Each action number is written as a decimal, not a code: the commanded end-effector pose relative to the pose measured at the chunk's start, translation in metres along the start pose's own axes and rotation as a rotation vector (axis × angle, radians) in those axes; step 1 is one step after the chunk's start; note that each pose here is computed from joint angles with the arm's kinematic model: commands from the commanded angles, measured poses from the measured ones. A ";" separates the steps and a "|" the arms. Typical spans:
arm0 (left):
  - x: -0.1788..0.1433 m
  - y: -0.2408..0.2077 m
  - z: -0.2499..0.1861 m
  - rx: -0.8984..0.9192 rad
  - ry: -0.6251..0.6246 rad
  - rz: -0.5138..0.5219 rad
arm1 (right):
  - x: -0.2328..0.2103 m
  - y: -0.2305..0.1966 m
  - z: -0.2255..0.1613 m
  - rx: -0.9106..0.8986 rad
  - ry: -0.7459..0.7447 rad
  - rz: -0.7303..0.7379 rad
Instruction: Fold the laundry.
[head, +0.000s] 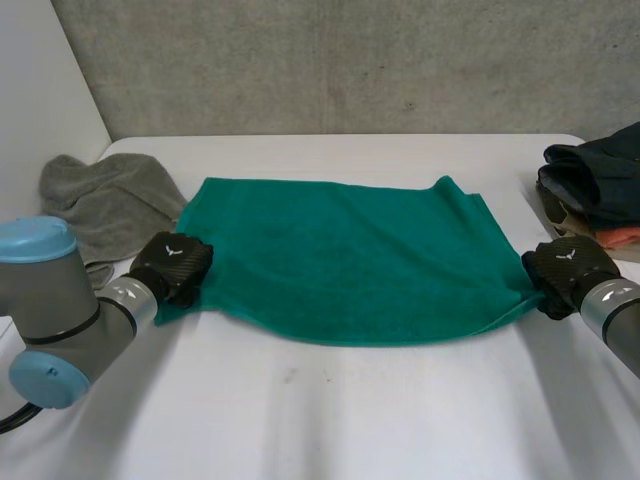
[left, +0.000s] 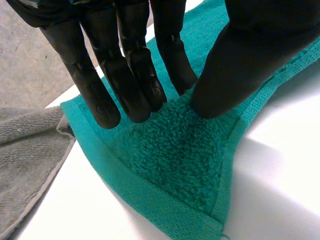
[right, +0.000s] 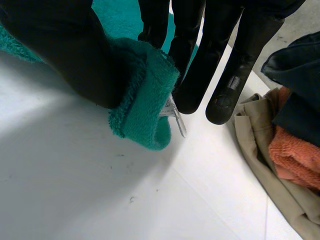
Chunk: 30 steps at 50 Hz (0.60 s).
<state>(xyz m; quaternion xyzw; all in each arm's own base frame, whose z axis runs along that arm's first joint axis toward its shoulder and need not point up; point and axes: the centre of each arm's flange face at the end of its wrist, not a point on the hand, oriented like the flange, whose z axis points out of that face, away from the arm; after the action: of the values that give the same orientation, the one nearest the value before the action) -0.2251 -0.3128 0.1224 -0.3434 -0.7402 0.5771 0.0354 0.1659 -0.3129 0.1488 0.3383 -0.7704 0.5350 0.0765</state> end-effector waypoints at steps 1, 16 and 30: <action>0.003 -0.015 -0.046 -0.114 -0.041 0.097 | 0.001 -0.013 -0.030 -0.041 -0.036 -0.079; 0.038 -0.019 -0.160 -0.411 0.045 0.269 | -0.010 0.005 -0.096 -0.277 -0.263 -0.425; 0.021 -0.038 -0.063 -0.186 -0.084 0.292 | 0.012 0.000 -0.032 -0.203 -0.083 -0.357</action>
<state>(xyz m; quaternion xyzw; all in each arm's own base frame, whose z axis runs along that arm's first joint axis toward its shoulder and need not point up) -0.2094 -0.1948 0.1774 -0.4475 -0.7667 0.4496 -0.0984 0.1501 -0.2481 0.1770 0.5322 -0.7425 0.3788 0.1483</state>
